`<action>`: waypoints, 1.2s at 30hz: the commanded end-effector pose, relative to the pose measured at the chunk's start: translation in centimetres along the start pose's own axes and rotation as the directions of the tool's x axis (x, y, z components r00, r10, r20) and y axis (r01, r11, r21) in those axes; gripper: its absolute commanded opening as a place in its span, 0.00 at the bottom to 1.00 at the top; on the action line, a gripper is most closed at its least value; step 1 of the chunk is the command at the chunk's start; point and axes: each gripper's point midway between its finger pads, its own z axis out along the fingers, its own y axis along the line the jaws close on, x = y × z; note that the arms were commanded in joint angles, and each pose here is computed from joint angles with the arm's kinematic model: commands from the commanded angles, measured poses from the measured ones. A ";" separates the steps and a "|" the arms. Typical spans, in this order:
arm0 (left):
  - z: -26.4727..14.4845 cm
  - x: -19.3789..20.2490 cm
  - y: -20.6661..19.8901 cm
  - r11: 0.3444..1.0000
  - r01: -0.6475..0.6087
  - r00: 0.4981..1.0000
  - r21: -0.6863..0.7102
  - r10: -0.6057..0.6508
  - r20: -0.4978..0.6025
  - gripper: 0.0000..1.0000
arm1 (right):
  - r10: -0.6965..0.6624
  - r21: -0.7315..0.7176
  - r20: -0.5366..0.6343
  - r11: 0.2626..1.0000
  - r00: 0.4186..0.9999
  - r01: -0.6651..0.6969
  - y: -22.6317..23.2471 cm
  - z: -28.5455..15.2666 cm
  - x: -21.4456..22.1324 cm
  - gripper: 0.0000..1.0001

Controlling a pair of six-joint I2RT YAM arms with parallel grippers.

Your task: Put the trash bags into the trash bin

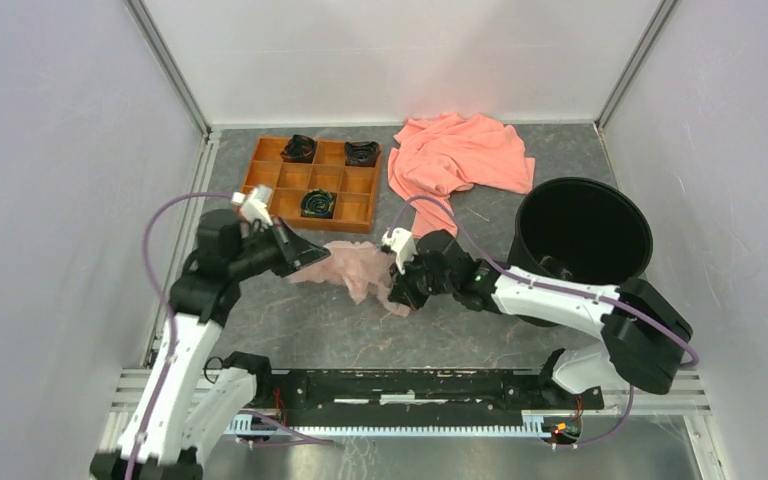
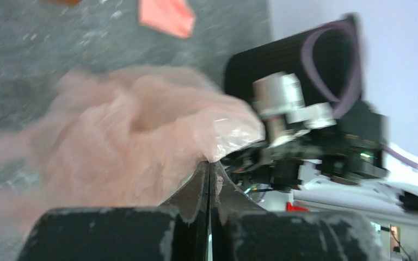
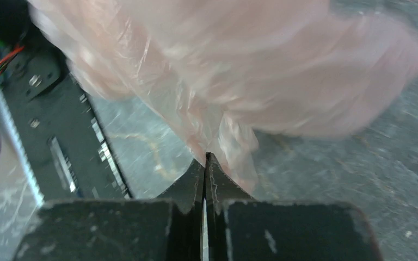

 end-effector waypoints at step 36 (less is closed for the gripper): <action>0.6 -1.8 11.4 0.874 0.072 0.987 -0.481 0.009 0.163 0.79 | -0.107 0.612 -0.283 0.745 0.953 0.265 -15.2 -3.1 -0.8 0.00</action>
